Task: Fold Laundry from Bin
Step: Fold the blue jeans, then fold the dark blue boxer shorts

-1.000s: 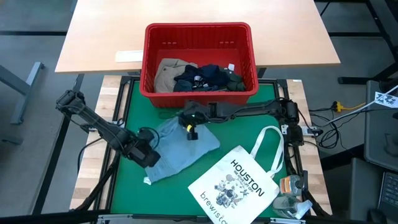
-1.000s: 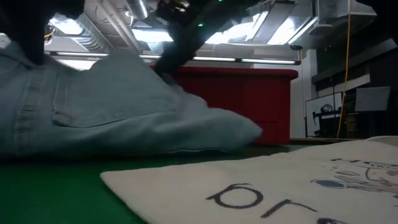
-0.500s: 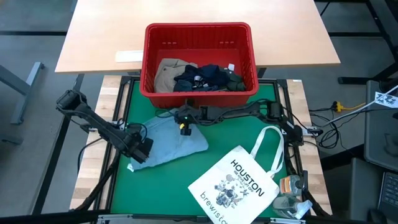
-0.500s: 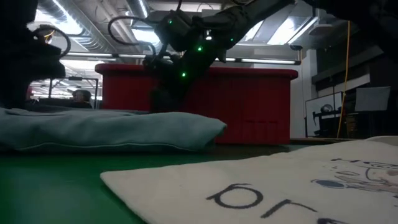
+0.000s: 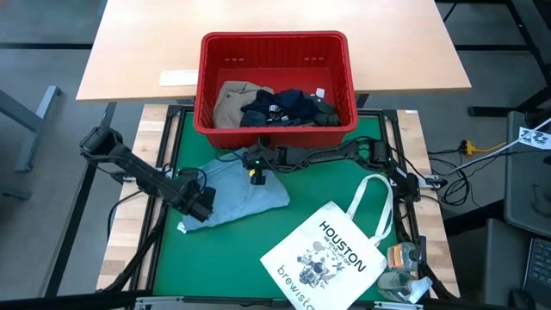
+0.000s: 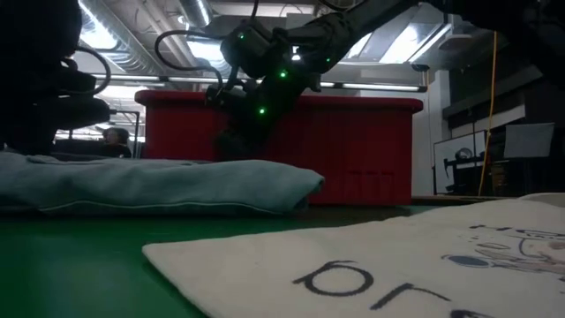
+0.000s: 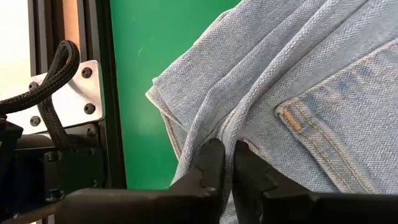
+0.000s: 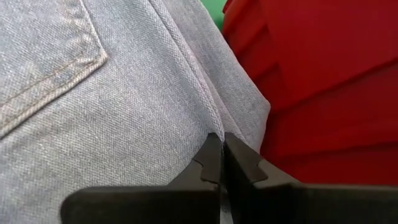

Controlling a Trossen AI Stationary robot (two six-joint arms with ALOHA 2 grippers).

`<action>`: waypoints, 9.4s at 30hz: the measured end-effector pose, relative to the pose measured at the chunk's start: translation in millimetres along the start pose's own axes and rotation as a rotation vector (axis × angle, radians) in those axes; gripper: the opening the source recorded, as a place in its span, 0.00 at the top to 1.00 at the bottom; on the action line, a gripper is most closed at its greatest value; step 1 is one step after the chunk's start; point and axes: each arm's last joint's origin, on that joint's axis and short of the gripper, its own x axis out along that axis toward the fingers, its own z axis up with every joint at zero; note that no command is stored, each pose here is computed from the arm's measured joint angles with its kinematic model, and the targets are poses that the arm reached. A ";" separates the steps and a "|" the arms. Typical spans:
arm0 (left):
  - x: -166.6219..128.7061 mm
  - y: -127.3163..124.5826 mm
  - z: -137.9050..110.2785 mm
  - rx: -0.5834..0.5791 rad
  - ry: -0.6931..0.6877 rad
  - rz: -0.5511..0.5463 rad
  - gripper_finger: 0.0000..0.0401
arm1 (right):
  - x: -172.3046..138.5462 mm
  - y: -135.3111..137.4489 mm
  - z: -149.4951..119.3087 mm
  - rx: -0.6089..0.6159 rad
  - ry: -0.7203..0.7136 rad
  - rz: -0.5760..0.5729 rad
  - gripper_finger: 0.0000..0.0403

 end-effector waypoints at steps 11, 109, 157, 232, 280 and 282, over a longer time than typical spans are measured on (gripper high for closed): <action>1.7 -0.6 5.0 0.004 0.064 0.044 0.72 | -0.3 -1.6 -1.1 -0.005 0.026 -0.033 0.79; -53.5 -53.1 -21.1 0.165 -0.085 -0.654 0.73 | -62.5 12.3 -8.6 -0.053 0.276 0.393 0.70; -17.1 -42.6 -20.8 0.070 -0.151 -0.562 0.73 | -43.5 -5.4 18.5 -0.036 0.191 0.236 0.93; -31.8 -91.3 -66.9 0.451 -0.059 -0.584 0.73 | -77.2 100.3 -24.7 -0.050 0.492 0.671 0.60; -45.8 -107.4 13.5 0.220 -0.254 -0.703 0.73 | -174.7 -301.9 -49.2 0.479 0.157 0.061 0.60; -44.6 -107.8 16.1 0.213 -0.254 -0.696 0.73 | -157.8 -307.3 -60.4 0.507 0.175 0.069 0.60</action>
